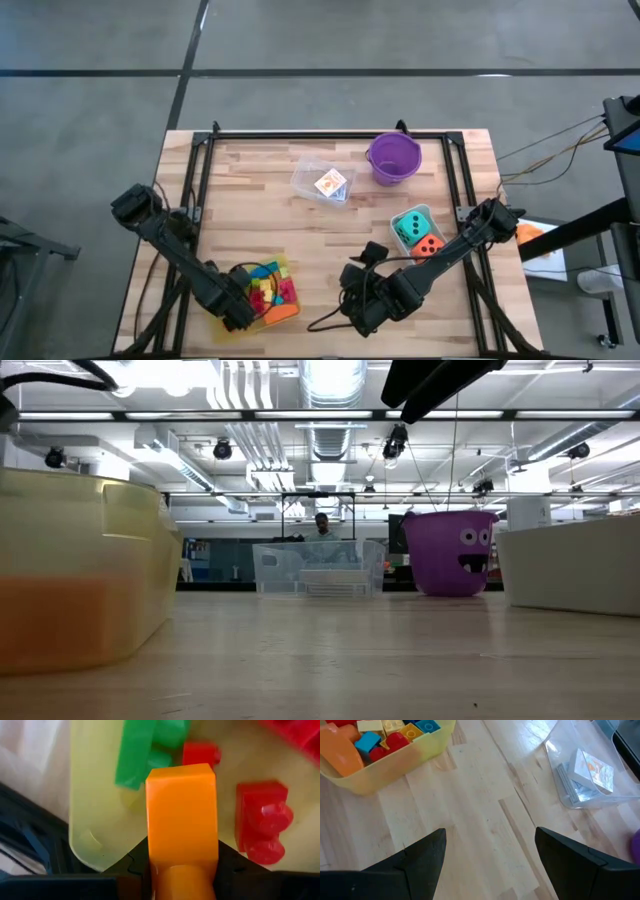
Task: Pick & Place Toys
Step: Put the orange game piece into the yellow bin
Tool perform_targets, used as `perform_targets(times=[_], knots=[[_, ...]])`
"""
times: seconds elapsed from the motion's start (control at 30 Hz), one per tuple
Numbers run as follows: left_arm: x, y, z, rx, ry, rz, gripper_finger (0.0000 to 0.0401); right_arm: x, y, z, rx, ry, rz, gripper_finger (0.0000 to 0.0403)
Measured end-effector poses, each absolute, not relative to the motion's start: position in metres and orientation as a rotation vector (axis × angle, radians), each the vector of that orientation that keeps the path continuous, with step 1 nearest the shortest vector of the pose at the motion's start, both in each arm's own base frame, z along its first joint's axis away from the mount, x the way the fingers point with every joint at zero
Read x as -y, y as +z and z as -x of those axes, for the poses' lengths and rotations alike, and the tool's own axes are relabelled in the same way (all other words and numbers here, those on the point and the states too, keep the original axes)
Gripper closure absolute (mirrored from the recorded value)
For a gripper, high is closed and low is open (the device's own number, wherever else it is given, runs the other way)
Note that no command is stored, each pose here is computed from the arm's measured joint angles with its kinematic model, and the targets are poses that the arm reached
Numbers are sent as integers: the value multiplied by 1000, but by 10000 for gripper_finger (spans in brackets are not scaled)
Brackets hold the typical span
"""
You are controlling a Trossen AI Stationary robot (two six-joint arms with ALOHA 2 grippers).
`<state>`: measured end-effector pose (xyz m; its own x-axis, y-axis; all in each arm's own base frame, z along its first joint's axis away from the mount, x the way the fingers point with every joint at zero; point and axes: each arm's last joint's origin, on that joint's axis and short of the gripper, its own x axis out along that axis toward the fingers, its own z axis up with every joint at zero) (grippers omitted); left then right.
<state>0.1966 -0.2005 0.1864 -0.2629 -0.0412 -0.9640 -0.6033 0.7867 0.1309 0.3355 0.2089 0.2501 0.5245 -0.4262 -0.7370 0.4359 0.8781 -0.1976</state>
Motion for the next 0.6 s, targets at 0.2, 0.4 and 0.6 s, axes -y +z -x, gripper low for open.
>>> perform_targets(times=[0.2, 0.4, 0.6], knots=[[203, 184, -193, -1782, 638, 546, 285, -209, 250, -336, -877, -514, -15, 100], [194, 170, -187, -1802, 723, 561, 285, -210, 250, -336, -878, -506, -27, 100], [193, 165, -190, -1807, 639, 581, 285, -210, 250, -337, -876, -492, -15, 100]])
